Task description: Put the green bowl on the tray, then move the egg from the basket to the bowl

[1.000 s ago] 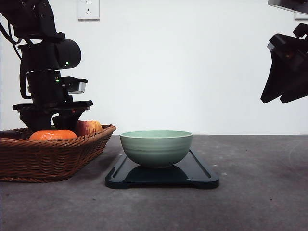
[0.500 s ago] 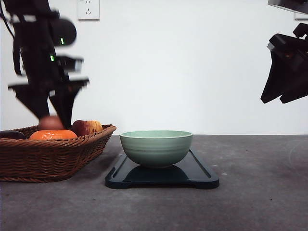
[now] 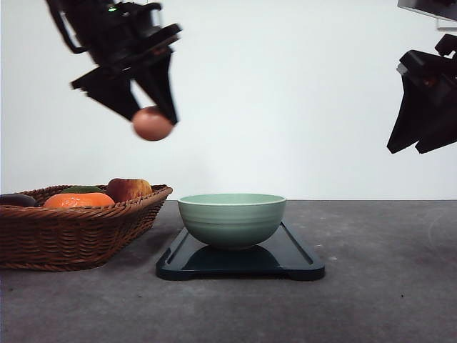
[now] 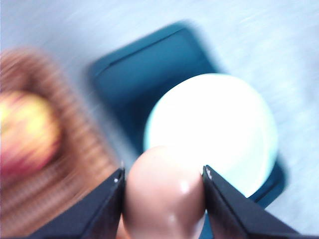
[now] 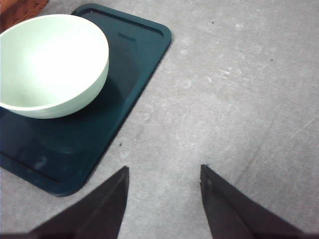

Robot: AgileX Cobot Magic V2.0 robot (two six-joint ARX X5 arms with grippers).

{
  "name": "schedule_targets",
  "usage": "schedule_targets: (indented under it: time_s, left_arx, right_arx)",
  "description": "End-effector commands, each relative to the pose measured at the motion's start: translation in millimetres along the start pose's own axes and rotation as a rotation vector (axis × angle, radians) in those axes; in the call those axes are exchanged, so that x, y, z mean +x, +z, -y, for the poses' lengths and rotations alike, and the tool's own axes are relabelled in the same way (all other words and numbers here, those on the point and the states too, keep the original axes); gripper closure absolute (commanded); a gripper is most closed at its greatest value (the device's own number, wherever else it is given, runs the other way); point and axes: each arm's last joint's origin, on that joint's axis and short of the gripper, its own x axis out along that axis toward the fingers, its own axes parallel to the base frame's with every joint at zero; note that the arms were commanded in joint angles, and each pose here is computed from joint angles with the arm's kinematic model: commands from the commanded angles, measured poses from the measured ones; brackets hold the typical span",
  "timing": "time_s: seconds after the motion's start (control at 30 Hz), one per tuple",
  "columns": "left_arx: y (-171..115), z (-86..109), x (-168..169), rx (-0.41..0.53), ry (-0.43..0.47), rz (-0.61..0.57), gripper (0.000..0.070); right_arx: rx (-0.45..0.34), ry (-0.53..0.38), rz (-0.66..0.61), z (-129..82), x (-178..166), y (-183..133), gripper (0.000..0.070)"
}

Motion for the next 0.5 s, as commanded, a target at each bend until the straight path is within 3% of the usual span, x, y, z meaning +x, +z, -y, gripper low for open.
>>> schedule_targets:
  time_s: [0.0, 0.2, 0.47]
  left_arx:
    - [7.7, 10.0, 7.8, 0.021, -0.02, 0.032, 0.0482]
    - [14.3, 42.7, 32.8, 0.11, 0.004, 0.096, 0.0476]
    - [4.5, 66.9, 84.5, 0.166, 0.045, 0.042, 0.0476]
  right_arx:
    - [-0.013, 0.002, 0.004, -0.6, 1.3, 1.5, 0.0421]
    - [-0.013, 0.002, 0.004, -0.6, 1.3, 1.5, 0.0422]
    - [-0.013, 0.002, 0.004, -0.6, 1.3, 1.5, 0.0422]
